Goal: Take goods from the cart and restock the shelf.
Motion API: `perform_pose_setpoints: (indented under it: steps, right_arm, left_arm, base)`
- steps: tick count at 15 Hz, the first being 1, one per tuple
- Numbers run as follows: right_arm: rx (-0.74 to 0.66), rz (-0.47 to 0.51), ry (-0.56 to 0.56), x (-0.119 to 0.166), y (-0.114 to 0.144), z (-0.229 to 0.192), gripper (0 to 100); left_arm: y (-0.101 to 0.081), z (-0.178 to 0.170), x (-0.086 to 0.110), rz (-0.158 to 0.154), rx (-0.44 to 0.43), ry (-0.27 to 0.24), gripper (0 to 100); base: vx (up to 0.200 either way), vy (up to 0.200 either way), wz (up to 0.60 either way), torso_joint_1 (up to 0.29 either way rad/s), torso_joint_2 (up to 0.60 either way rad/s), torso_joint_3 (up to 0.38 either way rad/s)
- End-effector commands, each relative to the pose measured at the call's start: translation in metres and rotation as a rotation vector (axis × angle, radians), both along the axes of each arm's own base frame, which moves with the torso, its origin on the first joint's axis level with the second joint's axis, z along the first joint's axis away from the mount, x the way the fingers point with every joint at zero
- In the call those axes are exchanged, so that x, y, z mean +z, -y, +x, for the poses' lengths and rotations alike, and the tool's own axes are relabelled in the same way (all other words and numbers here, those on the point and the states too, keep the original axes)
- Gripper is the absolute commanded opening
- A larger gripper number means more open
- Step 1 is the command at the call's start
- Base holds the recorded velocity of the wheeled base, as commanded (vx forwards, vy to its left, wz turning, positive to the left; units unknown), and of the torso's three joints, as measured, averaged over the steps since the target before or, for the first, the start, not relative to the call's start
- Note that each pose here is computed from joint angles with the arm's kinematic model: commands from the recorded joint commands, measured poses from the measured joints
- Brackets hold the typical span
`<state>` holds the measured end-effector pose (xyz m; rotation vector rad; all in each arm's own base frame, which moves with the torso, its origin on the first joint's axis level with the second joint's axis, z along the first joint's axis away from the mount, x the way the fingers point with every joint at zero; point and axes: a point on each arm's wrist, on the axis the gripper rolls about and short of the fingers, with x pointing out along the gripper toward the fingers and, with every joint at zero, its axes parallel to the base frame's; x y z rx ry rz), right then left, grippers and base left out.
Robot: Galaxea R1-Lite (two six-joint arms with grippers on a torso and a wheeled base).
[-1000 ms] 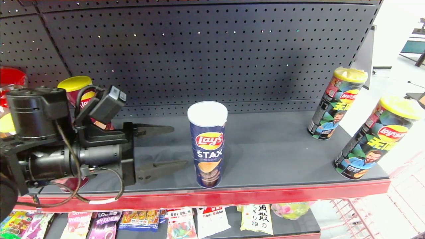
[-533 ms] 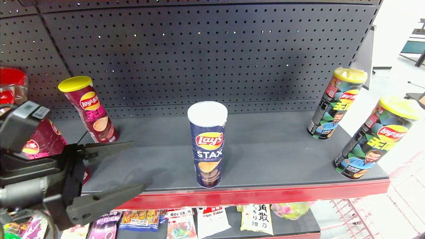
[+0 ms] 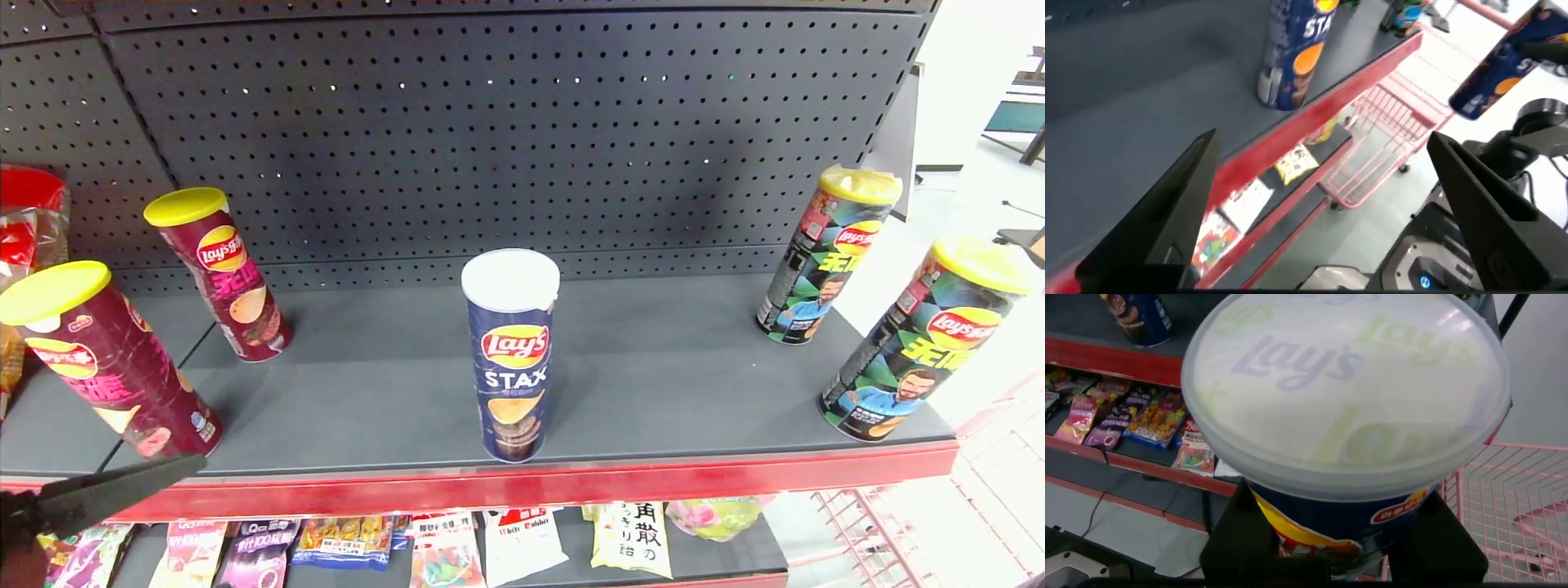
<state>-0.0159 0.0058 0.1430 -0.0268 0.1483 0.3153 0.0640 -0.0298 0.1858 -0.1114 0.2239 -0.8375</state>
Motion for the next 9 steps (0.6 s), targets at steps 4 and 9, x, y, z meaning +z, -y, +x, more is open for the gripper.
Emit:
perform_pose_setpoints:
  steps: [4,9]
  right_arm:
    - [0.002,-0.002,-0.010,-0.002,0.000,0.001,0]
    - [0.086,0.007,-0.059,0.019,-0.002,0.016,0]
  left_arm:
    - [-0.012,-0.041,-0.010,0.004,0.085,0.042,100]
    - [-0.015,-0.049,-0.021,0.062,0.110,0.005,100]
  base:
    - [0.000,0.000,0.00,0.000,0.00,0.000]
    - [0.000,0.000,0.00,0.000,0.00,0.000]
